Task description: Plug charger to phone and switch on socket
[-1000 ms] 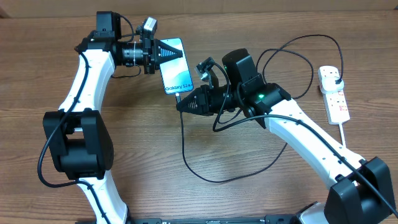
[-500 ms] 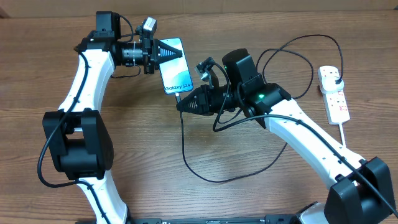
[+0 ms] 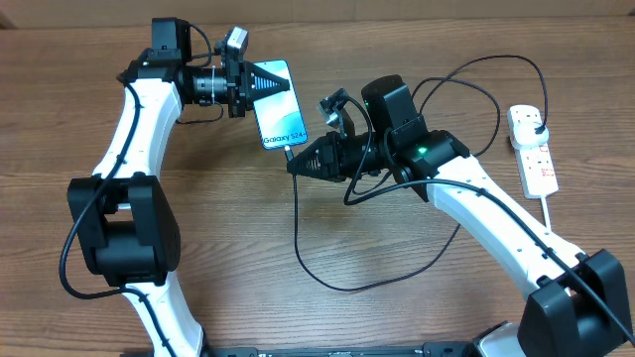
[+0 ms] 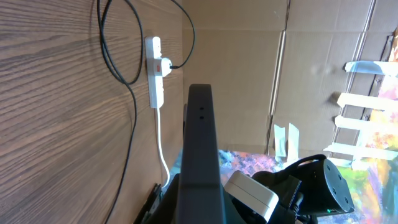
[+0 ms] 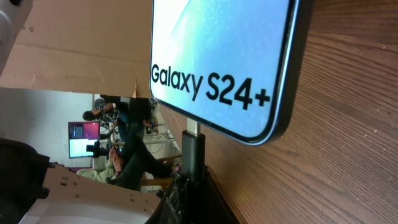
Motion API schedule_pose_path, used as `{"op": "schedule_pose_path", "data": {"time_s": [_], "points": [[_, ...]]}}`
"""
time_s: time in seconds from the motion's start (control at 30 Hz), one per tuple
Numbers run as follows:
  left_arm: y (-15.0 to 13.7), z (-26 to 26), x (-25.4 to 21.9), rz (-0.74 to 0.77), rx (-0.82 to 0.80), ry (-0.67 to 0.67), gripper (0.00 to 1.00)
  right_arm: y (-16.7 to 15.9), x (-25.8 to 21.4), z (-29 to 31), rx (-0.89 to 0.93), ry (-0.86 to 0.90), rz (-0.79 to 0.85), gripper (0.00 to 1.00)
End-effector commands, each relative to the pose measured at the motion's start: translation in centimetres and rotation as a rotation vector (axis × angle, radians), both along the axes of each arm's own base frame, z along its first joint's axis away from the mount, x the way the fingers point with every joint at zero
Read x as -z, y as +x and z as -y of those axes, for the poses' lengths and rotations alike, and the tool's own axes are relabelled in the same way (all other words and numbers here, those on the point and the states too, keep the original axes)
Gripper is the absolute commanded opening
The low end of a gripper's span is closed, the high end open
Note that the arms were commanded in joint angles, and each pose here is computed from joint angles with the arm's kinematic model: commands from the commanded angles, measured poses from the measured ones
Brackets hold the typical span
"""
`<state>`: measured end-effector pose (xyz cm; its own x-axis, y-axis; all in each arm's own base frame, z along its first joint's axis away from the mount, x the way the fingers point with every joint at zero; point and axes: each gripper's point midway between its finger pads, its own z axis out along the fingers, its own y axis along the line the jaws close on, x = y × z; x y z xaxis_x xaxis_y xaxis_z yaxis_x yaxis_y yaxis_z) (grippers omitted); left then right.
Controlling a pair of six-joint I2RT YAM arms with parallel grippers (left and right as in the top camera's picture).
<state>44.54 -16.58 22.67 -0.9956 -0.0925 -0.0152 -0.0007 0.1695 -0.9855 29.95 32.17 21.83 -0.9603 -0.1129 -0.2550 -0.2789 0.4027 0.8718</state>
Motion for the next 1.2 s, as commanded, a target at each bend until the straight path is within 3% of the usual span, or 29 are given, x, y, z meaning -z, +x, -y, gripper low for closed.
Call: {"op": "schedule_pose_path", "data": {"time_s": [0.0,1.17], "points": [[-0.5,0.5,-1.7,0.012,0.031,-0.049,0.04,0.8,-0.9,0.7,0.030,0.005,0.044,0.04],[-1.7,1.2,-3.4,0.024,0.098,-0.147,0.04,3.3,-1.6,1.7,0.095,0.015,0.124,0.04]]}}
